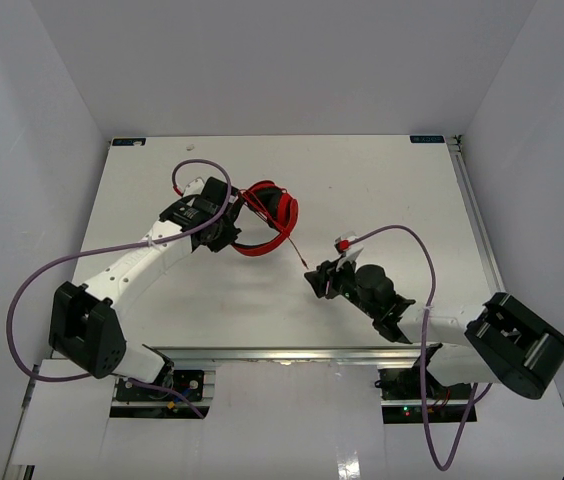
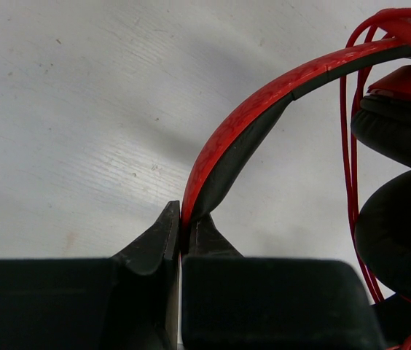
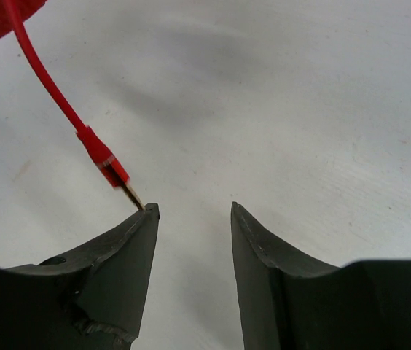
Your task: Wrap the headphones
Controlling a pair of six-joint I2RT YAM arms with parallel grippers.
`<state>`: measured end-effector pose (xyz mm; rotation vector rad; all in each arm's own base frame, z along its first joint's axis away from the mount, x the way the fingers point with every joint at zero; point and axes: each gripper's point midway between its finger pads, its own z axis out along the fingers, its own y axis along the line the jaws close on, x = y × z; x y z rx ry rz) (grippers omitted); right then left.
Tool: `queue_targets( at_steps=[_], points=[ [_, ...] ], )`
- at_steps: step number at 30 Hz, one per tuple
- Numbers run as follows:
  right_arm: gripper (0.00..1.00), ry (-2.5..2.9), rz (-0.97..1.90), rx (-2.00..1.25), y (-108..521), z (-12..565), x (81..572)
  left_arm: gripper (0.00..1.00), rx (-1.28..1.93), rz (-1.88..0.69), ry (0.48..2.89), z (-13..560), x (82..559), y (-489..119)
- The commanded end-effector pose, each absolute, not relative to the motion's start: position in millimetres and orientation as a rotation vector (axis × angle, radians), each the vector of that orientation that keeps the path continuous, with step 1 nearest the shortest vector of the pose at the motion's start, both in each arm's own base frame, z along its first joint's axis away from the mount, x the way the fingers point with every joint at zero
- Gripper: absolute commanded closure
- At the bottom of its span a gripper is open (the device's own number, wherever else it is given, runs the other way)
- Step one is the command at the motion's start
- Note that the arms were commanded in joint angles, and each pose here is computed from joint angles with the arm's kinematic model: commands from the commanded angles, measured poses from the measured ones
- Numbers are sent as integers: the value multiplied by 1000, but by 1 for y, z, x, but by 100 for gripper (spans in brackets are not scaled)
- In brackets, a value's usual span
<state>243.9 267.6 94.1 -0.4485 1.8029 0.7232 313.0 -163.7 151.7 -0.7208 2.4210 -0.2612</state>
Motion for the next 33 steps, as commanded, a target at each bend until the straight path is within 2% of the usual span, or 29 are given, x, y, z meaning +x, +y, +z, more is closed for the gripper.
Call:
queue_targets(
  at_steps=[1,6,9,13,20,28,33],
  points=[
    [54,1866,699,-408,250,84,234,100,-777,-260,2299,178,335,-159],
    [67,1896,669,-342,234,89,230,100,-788,-195,2288,175,338,-152],
    [68,1843,702,-337,233,107,226,100,-795,-166,2282,174,339,-148],
    [69,1657,794,-385,242,163,222,100,-800,-137,2277,172,338,-144],
    [70,1569,1011,-496,282,214,208,100,-804,-113,2278,169,338,-141],
    [85,1577,1247,-539,321,227,198,100,-801,-90,2276,166,337,-137],
    [89,1590,1301,-557,335,217,200,100,-799,-88,2273,166,334,-135]
  ],
)
